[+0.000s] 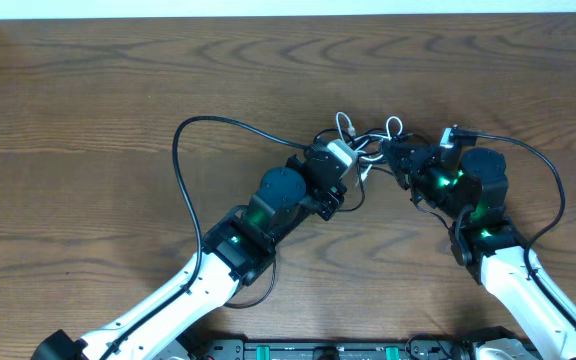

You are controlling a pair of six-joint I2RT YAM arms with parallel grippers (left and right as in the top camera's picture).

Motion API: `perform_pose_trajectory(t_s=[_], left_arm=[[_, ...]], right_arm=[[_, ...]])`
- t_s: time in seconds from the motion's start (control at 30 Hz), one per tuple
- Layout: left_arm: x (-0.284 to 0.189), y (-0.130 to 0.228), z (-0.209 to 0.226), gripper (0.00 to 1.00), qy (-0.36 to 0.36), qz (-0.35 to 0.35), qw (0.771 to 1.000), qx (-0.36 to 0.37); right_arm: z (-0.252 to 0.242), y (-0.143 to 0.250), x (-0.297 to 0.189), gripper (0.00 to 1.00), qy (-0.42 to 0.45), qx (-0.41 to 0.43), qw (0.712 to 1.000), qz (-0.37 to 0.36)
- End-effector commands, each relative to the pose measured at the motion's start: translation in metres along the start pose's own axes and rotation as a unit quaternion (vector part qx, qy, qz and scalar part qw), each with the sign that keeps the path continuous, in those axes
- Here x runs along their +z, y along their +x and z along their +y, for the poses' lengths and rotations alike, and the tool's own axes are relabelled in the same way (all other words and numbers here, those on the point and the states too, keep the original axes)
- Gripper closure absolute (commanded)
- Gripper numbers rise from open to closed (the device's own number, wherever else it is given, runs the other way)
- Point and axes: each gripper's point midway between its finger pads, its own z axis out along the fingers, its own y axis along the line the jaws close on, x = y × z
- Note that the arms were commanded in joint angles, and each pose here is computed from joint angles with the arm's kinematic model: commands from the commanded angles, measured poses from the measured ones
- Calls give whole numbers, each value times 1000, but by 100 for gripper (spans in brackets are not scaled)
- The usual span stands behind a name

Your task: Untangle cables

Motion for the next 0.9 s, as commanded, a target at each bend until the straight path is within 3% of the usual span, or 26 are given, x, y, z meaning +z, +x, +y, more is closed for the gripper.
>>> perform_pose_trajectory(t_s=[0.0, 0.1, 0.17, 0.63, 0.73, 0.87], left_arm=[[-13, -20, 40, 92, -109, -21, 994, -10], [-30, -9, 87, 92, -252, -5, 967, -33], [-39, -7, 101, 92, -301, -4, 953, -41], [-40, 1, 102, 92, -304, 14, 952, -36], [-38, 1, 98, 92, -291, 14, 956, -36], [-29, 1, 83, 92, -242, 15, 969, -37]], right_arm=[[-11, -19, -3, 99, 18, -5, 999, -42], [-12, -22, -5, 99, 18, -2, 999, -41], [-14, -23, -6, 99, 21, -1, 999, -43], [-18, -27, -7, 97, 28, -4, 999, -46], [-17, -27, -7, 77, 26, -5, 999, -47], [-17, -27, -7, 37, 26, -5, 999, -47]])
